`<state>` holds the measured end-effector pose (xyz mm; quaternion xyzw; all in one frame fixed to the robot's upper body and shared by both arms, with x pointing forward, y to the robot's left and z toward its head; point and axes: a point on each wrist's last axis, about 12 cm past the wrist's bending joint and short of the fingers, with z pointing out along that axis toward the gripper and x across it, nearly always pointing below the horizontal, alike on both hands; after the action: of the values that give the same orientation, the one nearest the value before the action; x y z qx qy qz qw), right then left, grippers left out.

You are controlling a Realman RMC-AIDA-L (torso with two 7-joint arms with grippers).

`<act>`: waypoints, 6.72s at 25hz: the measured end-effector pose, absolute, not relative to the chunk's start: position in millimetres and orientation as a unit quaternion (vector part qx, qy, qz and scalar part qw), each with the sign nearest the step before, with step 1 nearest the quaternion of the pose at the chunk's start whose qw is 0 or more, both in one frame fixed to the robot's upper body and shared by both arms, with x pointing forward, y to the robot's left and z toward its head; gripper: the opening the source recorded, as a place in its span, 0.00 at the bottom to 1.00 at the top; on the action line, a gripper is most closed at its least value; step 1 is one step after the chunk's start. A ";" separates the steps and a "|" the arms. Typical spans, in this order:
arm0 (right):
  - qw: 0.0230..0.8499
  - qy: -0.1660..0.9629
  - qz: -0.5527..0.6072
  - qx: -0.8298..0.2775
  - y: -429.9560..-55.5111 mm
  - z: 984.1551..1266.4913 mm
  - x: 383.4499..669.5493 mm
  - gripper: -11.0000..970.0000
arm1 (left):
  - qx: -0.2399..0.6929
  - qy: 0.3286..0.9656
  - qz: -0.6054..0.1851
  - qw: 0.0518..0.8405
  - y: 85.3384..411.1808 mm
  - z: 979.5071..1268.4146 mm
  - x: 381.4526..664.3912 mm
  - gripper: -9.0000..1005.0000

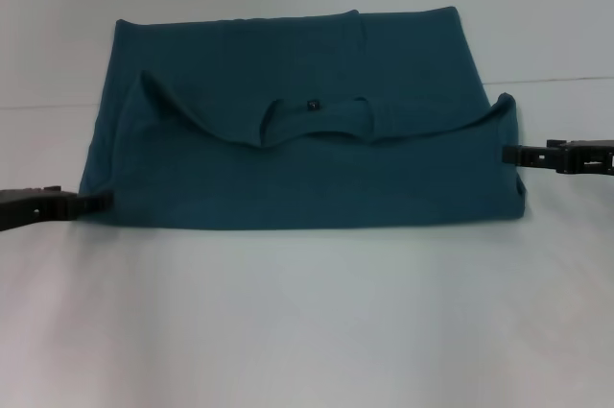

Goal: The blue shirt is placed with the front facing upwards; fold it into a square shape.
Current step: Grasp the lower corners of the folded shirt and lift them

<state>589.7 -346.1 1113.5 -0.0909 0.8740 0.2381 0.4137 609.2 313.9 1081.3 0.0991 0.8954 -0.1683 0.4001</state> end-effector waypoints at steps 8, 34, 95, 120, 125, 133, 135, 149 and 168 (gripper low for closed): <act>0.417 0.873 0.233 -0.093 -343.4 1112.3 591.8 0.96 | 0.120 0.903 -0.143 0.388 311.8 1076.2 609.1 0.87; 0.421 0.874 0.227 -0.089 -343.3 1111.2 593.3 0.96 | 0.128 0.906 -0.132 0.381 298.2 1064.6 615.3 0.86; 0.426 0.876 0.207 -0.090 -341.3 1111.9 599.7 0.96 | 0.065 0.912 -0.151 0.376 299.5 1062.2 614.9 0.83; 0.427 0.876 0.206 -0.088 -340.9 1111.1 599.9 0.96 | 0.068 0.914 -0.146 0.373 299.5 1059.3 613.4 0.45; 0.426 0.877 0.206 -0.087 -341.9 1110.1 598.6 0.96 | 0.070 0.914 -0.145 0.373 299.3 1059.1 613.2 0.25; 0.424 0.878 0.205 -0.083 -344.0 1108.4 596.5 0.96 | 0.071 0.913 -0.140 0.376 301.0 1058.8 613.1 0.08; 0.424 0.878 0.206 -0.079 -345.6 1108.1 595.7 0.96 | 0.071 0.913 -0.138 0.377 302.1 1058.5 612.7 0.07; 0.326 0.918 0.217 -0.063 -360.7 1129.7 600.5 0.96 | 0.083 0.911 -0.137 0.380 299.5 1059.3 612.9 0.06; 0.292 0.932 0.205 -0.063 -338.1 1110.9 613.3 0.95 | 0.097 0.899 -0.146 0.402 287.8 1072.5 616.3 0.06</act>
<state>613.3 -338.1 1110.9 -0.0628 0.9321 0.2049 0.2919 616.3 287.8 1072.5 0.0974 0.8985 -0.1462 0.4022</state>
